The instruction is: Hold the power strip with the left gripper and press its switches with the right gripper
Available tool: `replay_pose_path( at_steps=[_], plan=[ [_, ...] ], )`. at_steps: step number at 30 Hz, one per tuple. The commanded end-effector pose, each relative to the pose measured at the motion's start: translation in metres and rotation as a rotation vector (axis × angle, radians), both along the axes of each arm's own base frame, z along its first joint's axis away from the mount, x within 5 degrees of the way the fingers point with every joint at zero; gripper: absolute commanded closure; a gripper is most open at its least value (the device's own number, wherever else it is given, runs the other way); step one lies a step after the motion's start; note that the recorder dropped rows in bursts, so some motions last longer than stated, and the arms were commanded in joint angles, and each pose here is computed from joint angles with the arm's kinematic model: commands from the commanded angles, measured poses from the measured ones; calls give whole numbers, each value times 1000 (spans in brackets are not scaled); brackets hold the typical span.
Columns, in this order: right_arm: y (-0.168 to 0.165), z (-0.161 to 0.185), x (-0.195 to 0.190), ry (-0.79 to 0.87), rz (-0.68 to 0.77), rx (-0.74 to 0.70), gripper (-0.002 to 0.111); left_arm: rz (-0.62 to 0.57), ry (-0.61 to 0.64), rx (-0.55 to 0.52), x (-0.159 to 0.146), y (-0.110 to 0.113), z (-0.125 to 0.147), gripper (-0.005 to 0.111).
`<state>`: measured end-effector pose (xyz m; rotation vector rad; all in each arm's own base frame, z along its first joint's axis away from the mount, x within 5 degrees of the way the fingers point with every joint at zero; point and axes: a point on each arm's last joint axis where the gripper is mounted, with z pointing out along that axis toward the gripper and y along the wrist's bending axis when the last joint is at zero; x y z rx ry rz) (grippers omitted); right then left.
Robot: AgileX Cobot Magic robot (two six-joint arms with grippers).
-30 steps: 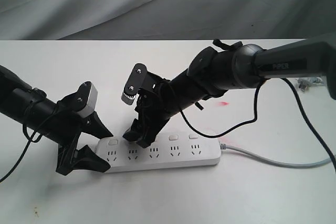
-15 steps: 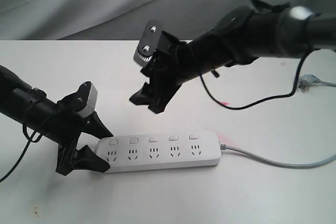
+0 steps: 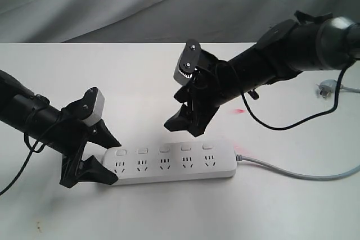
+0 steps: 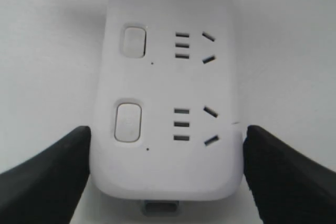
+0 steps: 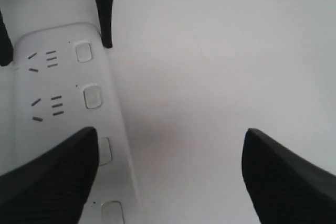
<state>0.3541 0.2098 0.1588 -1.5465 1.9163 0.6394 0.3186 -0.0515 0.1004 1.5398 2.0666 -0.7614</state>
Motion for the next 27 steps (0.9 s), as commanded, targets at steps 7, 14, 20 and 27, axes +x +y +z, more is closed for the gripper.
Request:
replay_pose_path(
  at_steps=[7, 14, 20, 27],
  plan=[
    [21, -32, -6, 23, 13, -9, 38, -26, -9, 24, -1, 0, -2, 59],
    [21, -40, -5, 21, 7, -40, 38, -26, -9, 24, -1, 0, -2, 59],
    [20, -41, -3, 5, -13, -50, 38, -26, -9, 24, -1, 0, -2, 59],
    [16, -44, -3, 2, -4, -106, 38, -26, -9, 24, -1, 0, -2, 59]
  ],
)
